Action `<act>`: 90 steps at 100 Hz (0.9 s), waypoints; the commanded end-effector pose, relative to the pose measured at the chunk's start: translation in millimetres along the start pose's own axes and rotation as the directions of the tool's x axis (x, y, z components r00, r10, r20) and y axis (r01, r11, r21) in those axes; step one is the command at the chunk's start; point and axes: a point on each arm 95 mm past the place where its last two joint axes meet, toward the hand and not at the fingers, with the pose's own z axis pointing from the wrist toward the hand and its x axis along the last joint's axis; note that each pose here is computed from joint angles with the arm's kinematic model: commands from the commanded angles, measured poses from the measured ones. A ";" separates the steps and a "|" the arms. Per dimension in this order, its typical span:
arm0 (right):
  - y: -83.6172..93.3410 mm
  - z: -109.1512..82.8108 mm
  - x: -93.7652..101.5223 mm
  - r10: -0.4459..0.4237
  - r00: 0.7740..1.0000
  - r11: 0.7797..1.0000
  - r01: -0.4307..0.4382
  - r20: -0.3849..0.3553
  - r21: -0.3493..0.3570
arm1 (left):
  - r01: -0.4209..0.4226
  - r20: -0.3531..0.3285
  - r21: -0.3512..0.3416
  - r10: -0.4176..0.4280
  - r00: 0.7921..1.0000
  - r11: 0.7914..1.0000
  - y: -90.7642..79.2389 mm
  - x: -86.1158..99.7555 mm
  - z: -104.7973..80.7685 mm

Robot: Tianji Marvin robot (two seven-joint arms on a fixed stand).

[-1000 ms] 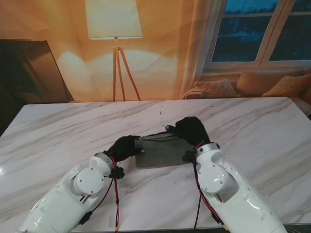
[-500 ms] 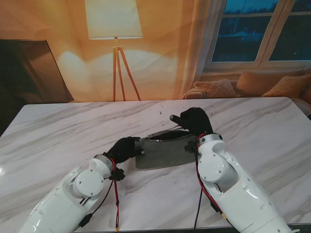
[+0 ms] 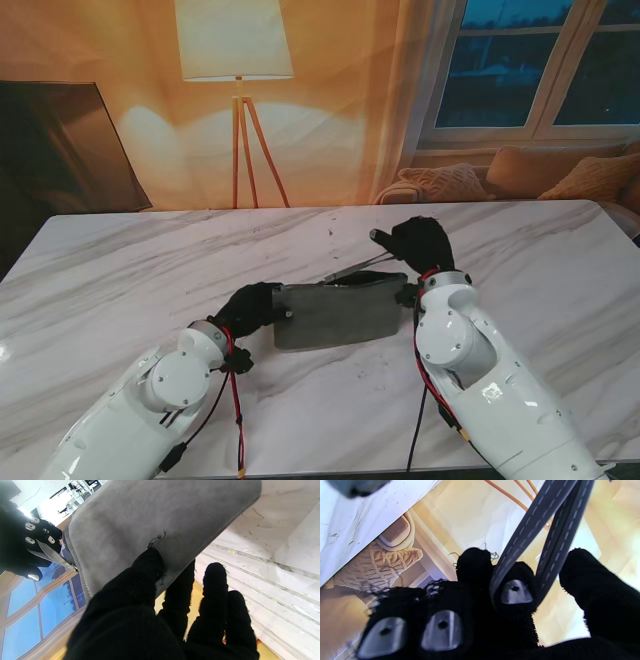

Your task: Collect documents into a storage pouch

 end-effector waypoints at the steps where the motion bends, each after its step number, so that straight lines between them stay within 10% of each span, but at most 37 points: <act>1: 7.3 2.4 -7.0 -0.019 1.000 1.000 0.019 0.019 -0.016 | -0.005 0.008 -0.003 0.005 1.000 1.000 -1.1 -2.3 -2.3; 90: 48.6 15.0 -82.5 -0.182 0.964 0.965 0.213 0.194 -0.153 | -0.039 0.033 0.060 0.037 0.999 0.997 -17.1 -6.9 -8.7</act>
